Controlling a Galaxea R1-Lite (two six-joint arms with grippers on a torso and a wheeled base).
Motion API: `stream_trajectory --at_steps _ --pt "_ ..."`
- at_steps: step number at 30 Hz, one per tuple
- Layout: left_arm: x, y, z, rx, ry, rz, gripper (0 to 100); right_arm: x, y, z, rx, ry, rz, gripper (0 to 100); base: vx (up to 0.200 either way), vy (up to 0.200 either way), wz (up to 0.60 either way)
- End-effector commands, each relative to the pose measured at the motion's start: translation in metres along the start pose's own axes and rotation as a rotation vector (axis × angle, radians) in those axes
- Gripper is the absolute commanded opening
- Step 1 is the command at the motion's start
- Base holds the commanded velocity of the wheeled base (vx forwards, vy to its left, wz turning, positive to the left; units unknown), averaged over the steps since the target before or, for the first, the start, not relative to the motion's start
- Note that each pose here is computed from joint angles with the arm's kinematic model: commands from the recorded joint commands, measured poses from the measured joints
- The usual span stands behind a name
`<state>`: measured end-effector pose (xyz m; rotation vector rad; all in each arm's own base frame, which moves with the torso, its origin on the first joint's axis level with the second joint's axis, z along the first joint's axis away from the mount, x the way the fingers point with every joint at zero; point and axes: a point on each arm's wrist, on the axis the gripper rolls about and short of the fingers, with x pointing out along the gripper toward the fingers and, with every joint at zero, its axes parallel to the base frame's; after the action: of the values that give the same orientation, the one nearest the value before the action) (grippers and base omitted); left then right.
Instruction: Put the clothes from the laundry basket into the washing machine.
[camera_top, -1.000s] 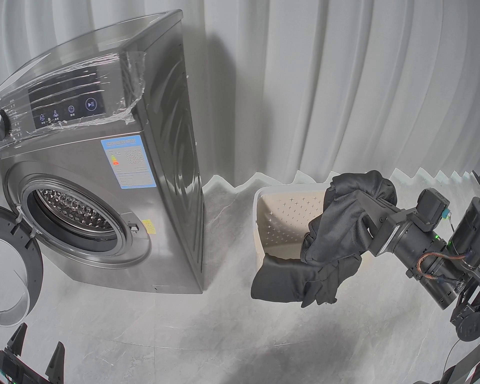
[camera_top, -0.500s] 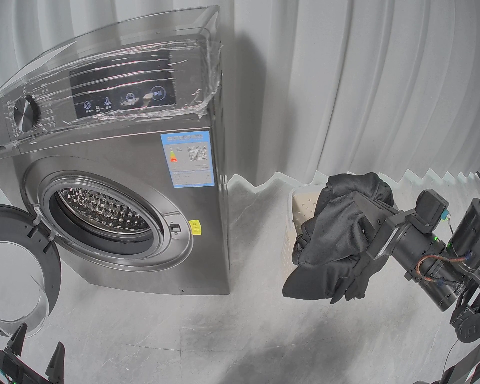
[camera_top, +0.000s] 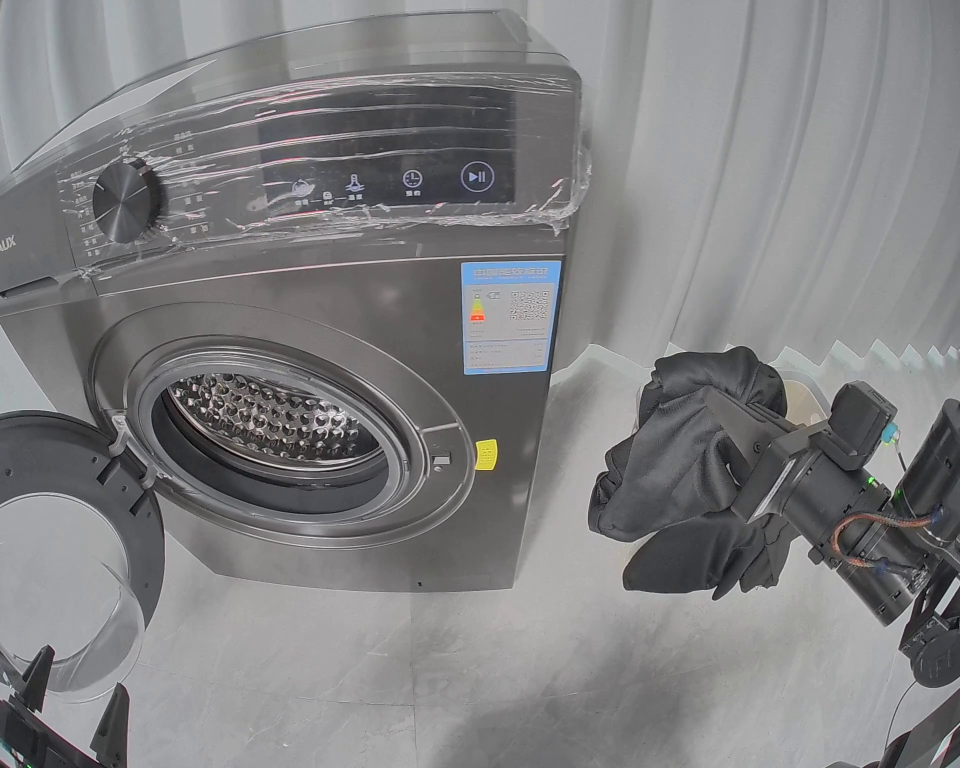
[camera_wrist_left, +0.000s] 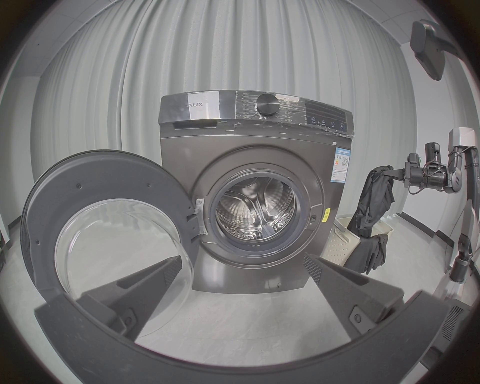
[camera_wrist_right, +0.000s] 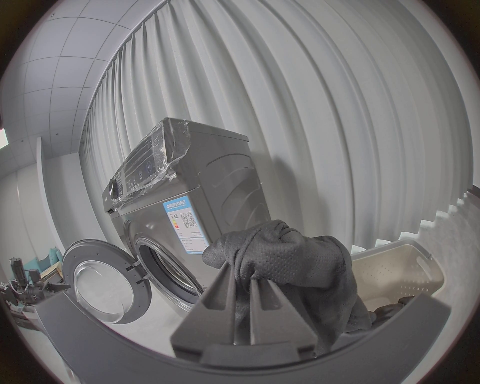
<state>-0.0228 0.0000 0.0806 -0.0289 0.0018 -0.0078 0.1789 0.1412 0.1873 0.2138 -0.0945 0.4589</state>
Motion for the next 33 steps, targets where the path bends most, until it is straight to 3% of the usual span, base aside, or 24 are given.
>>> stream_trajectory --at_steps 1,14,23,33 --pt "-0.0002 0.0002 -0.0049 -0.002 -0.002 0.002 100 -0.0001 0.0002 -0.0009 0.001 0.004 0.002 0 -0.200 0.000 0.00" --pt "-0.0002 0.0002 -0.0049 -0.002 -0.002 0.002 100 0.0001 0.0001 -0.0042 0.006 0.017 -0.001 0 -0.200 0.000 0.00" --pt "-0.0002 0.0002 -0.0049 -0.002 -0.002 0.002 100 -0.0002 0.0000 -0.0045 0.005 0.019 0.001 0 0.000 0.000 0.00" --pt "-0.0002 0.0002 -0.0049 -0.002 -0.002 0.002 100 -0.0008 -0.0004 -0.0062 0.005 0.026 0.000 0 0.000 0.200 0.00"
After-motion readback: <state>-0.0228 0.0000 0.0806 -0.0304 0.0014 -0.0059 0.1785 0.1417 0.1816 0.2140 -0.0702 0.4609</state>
